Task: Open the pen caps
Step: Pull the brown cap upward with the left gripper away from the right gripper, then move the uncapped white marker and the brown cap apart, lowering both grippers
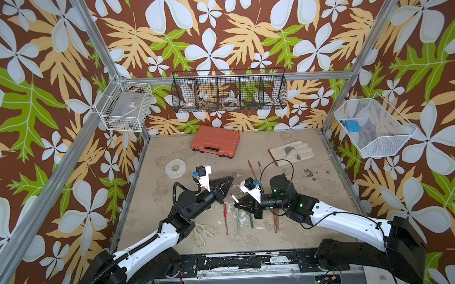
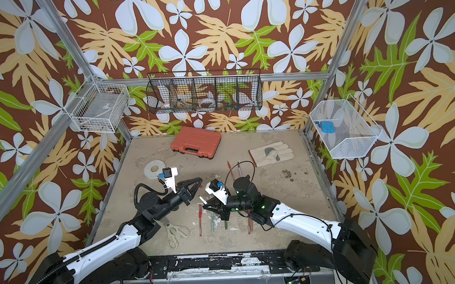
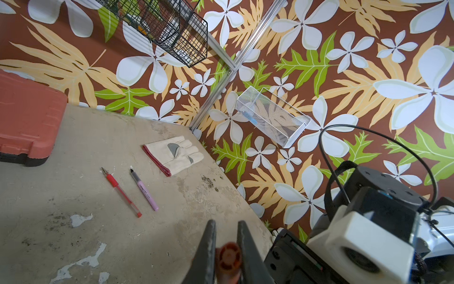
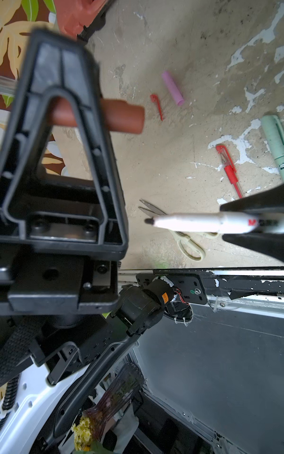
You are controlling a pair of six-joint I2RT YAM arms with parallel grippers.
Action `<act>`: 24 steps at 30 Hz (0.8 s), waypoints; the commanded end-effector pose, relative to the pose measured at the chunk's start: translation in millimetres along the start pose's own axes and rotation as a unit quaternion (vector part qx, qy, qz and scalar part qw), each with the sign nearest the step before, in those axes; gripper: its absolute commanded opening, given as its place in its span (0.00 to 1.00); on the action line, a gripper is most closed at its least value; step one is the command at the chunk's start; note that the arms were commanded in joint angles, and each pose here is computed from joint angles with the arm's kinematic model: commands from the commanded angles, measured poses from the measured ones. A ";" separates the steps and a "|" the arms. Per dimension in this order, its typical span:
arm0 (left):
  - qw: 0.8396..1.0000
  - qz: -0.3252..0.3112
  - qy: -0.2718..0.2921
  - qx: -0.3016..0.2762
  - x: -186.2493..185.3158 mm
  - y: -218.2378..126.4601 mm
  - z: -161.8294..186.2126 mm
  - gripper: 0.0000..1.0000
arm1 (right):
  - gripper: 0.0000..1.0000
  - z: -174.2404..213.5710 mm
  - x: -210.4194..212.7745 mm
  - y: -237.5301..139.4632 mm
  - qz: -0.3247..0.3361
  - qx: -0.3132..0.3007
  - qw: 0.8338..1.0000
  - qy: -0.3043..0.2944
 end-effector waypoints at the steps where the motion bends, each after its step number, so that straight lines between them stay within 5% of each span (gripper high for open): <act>1: 1.000 -0.003 0.007 -0.019 0.3 -1.2 -8.1 0.00 | 0.00 -4.7 4.1 -1.3 -0.009 -0.006 1.000 -0.009; 7: 0.998 -0.059 0.007 -0.017 17.4 -2.7 -8.3 0.00 | 0.00 -5.4 0.1 -5.8 0.013 -0.013 1.000 -0.021; 17: 0.978 -0.207 0.015 0.019 64.3 -4.9 3.7 0.00 | 0.00 -12.6 -67.5 -32.2 0.254 -0.053 0.966 0.003; 24: 0.923 -0.369 0.052 0.094 120.7 -6.8 26.5 0.00 | 0.00 -12.0 -98.5 -52.4 0.367 -0.068 0.927 0.021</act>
Point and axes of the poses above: each gripper's point midway between its finger pads, its own y axis out along the fingers, its own x axis along the line the jaws close on, z = x × y, the point moved 2 cm from there along -y, back along the fingers, and after that the axes turned 9 degrees about y, right-handed, at the moved point
